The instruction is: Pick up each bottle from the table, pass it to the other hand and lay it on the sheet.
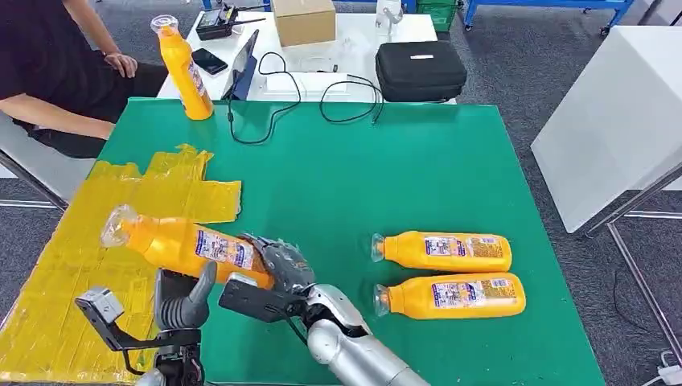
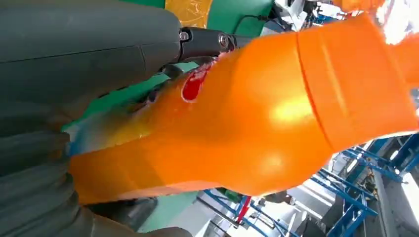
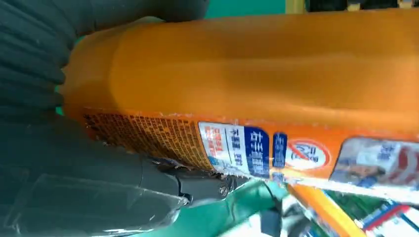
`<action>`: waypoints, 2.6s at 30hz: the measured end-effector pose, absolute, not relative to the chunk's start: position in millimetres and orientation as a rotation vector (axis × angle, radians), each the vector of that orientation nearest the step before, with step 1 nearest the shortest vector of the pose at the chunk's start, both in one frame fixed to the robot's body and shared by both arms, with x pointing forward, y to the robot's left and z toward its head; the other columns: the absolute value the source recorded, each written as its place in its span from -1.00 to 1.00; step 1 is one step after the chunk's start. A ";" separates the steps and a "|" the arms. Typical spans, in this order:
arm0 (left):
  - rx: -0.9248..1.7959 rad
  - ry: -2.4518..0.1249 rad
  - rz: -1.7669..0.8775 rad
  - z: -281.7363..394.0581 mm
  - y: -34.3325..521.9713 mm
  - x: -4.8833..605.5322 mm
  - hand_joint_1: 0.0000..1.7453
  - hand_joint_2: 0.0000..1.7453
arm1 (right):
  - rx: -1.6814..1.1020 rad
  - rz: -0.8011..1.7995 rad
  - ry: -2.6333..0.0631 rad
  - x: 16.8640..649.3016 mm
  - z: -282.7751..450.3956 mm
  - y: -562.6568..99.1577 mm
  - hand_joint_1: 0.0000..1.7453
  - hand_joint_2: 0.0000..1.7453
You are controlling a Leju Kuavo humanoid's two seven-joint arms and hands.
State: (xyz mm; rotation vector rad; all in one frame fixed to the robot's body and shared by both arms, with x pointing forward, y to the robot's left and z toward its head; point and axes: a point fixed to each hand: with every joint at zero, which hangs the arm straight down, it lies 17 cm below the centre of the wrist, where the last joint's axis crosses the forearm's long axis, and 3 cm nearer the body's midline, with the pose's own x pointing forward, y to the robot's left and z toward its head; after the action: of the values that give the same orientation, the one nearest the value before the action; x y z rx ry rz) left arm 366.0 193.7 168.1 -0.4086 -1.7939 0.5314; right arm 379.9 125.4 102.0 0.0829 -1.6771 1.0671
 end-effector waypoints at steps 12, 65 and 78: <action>-0.362 -1.785 0.591 158.2 210.7 358.9 -1.00 1.00 | 0.119 1.280 -1.622 331.1 68.3 156.4 1.00 1.00; 0.766 -1.936 0.224 195.1 336.8 349.1 1.00 1.00 | -0.022 1.098 -1.908 353.5 151.9 88.2 -1.00 -1.00; 1.359 -1.908 -0.140 217.7 346.9 345.9 1.00 1.00 | -0.037 1.007 -1.961 369.6 170.7 48.9 -1.00 -1.00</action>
State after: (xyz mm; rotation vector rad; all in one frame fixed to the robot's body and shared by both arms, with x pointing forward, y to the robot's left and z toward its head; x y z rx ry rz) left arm 345.9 346.9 217.7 1.3592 -1.9084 -0.1398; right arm 369.6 48.9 170.7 -0.0373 -1.9611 1.0071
